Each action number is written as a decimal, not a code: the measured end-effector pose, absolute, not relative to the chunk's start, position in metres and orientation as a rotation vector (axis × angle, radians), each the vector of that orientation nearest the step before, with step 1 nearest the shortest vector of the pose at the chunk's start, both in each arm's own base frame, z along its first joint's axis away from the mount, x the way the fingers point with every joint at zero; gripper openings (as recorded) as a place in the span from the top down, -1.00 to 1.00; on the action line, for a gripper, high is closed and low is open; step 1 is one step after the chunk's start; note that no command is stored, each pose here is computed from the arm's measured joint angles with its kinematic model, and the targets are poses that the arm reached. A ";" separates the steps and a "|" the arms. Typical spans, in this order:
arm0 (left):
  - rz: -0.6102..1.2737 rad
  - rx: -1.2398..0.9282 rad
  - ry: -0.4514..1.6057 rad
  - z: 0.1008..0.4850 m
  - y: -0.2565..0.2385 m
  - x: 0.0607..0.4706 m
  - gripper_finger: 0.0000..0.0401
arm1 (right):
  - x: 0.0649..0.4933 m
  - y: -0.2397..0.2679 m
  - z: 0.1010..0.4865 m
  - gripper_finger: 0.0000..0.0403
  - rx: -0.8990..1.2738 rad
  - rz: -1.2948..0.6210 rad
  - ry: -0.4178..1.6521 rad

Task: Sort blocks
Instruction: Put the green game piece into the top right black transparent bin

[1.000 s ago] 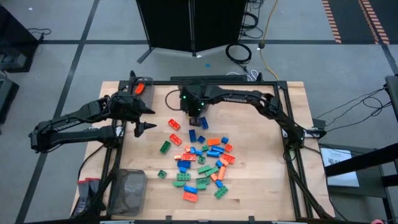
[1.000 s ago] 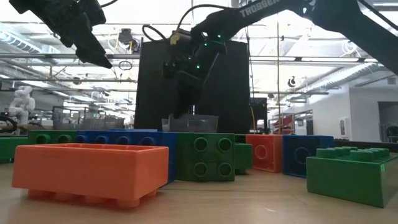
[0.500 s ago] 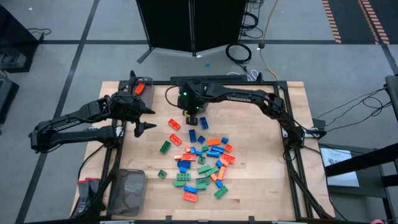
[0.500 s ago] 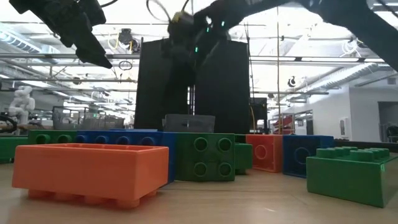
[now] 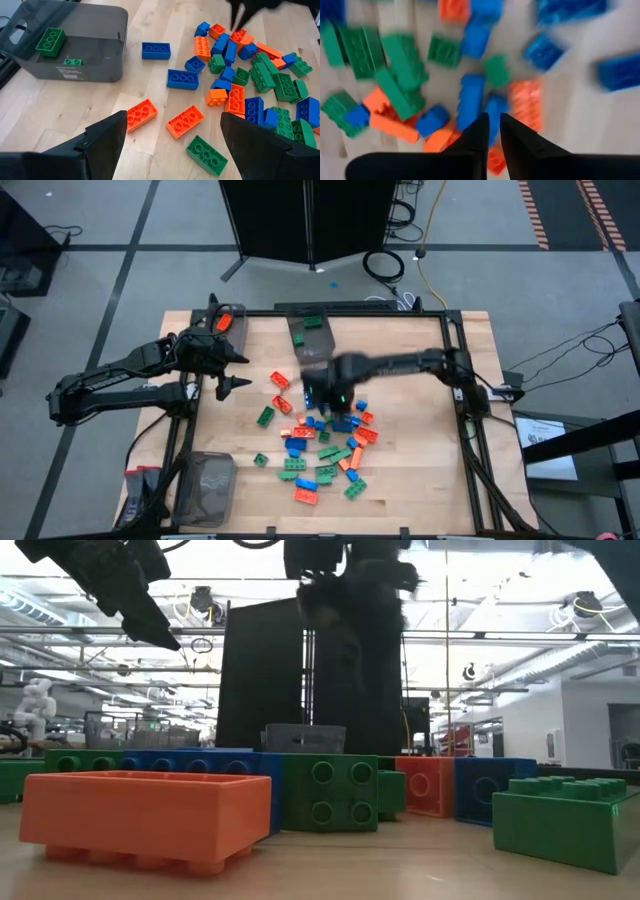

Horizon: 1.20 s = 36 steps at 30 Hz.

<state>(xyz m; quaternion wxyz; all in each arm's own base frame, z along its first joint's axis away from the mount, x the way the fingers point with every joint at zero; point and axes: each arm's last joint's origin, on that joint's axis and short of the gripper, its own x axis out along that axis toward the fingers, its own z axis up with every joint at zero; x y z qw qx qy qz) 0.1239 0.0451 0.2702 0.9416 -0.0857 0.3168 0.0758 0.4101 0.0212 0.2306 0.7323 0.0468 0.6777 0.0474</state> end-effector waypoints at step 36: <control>0.154 -0.174 0.646 0.270 0.045 0.124 -0.61 | 0.364 0.242 0.197 -0.26 -0.134 0.271 1.238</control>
